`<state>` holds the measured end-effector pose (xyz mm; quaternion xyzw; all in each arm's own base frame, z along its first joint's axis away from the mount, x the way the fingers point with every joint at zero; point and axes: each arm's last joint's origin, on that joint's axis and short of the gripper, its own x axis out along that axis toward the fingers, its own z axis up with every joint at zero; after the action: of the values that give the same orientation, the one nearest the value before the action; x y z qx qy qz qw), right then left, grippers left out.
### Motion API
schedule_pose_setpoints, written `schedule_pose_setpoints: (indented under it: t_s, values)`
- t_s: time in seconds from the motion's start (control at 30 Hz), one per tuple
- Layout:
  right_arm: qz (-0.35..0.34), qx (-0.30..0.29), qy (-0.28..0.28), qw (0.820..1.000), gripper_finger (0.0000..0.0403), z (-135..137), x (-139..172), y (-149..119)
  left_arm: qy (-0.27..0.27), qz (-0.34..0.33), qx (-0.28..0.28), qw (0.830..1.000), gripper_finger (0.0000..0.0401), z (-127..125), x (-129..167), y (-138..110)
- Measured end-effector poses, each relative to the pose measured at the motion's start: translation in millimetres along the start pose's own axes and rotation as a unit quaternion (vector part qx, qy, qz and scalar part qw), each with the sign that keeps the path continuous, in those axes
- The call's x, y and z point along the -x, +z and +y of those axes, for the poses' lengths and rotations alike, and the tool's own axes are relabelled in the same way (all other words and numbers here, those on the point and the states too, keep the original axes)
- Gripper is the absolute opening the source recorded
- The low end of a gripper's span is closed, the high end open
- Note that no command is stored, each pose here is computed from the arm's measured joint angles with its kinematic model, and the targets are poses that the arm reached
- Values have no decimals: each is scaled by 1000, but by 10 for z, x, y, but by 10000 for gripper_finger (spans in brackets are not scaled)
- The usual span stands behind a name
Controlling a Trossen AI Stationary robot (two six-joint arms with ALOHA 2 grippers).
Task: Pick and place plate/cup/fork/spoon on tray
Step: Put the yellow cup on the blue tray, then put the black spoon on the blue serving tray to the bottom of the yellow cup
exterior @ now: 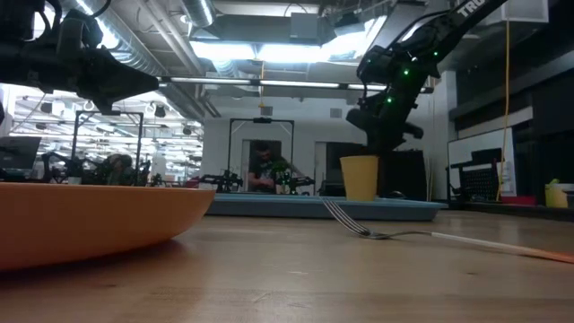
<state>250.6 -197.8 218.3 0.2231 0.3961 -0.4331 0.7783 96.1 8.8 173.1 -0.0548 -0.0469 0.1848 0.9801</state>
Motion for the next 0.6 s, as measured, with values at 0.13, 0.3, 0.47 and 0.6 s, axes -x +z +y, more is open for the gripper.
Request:
schedule_pose_setpoints:
  t_s: [0.13,0.3,0.47,0.6]
  values:
    - [-3,0,-9,1000,98,-6,0,2,0,0,0,1000,47,0,0,0]
    - [-29,-5,-21,999,98,-21,82,42,0,0,0,1000,47,0,0,0]
    - [-61,-14,-7,998,98,-41,300,92,0,0,0,1000,47,0,0,0]
    - [-62,-1,72,995,98,63,483,70,0,0,0,1000,47,0,0,0]
